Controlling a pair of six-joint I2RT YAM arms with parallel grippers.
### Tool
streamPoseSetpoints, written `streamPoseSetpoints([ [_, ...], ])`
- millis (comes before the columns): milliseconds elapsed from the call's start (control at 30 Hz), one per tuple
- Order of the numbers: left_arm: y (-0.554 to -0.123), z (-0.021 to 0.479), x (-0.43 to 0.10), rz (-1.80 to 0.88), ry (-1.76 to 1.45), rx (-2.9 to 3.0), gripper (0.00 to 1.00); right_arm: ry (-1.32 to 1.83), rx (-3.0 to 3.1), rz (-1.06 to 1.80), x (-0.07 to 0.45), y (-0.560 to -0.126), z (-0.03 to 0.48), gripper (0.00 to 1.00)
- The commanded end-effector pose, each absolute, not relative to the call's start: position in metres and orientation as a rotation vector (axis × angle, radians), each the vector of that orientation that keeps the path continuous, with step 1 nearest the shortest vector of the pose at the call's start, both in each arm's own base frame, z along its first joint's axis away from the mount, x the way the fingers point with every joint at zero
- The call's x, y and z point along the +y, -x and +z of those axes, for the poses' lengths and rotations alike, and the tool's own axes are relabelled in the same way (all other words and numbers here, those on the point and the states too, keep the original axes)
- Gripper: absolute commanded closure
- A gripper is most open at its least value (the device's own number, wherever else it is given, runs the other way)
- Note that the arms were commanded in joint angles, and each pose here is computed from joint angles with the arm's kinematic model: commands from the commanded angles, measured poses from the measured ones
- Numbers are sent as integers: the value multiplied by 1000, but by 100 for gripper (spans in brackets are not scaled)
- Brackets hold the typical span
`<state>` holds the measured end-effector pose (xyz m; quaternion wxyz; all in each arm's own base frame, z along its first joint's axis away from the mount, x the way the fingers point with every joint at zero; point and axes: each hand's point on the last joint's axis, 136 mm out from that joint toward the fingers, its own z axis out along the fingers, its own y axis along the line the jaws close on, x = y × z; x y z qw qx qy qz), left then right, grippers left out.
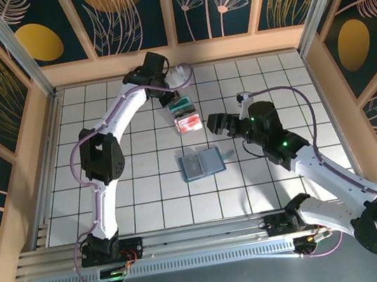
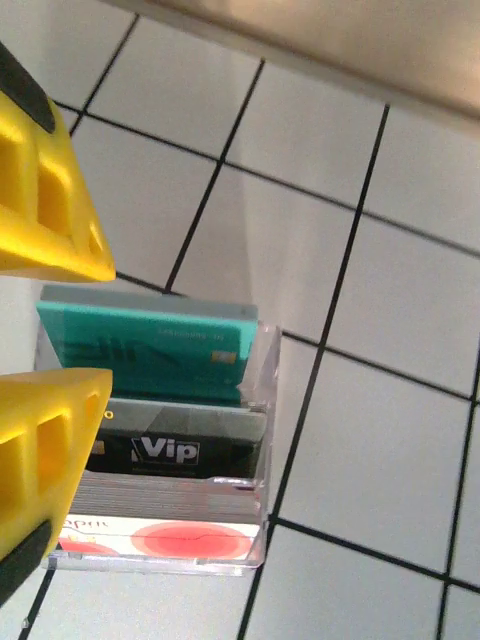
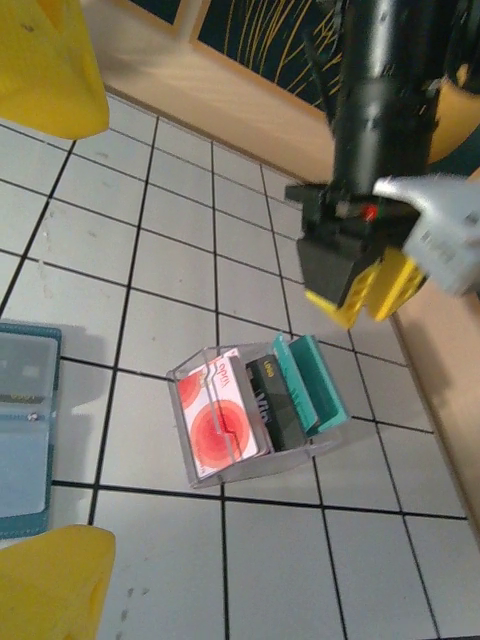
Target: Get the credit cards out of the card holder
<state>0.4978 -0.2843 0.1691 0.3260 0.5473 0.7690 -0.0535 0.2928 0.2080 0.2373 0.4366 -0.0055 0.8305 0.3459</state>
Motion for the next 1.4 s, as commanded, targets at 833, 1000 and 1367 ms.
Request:
streamPoseSetpoints([
  [833, -377, 230, -127, -195, 62, 1999, 1, 223, 2553, 344, 274, -257, 126, 46],
  [1000, -344, 200, -107, -279, 247, 1997, 1, 355, 2623, 242, 294, -238, 95, 48],
  [1367, -300, 154, -80, -352, 443, 1980, 1, 471, 2694, 139, 317, -229, 55, 38],
])
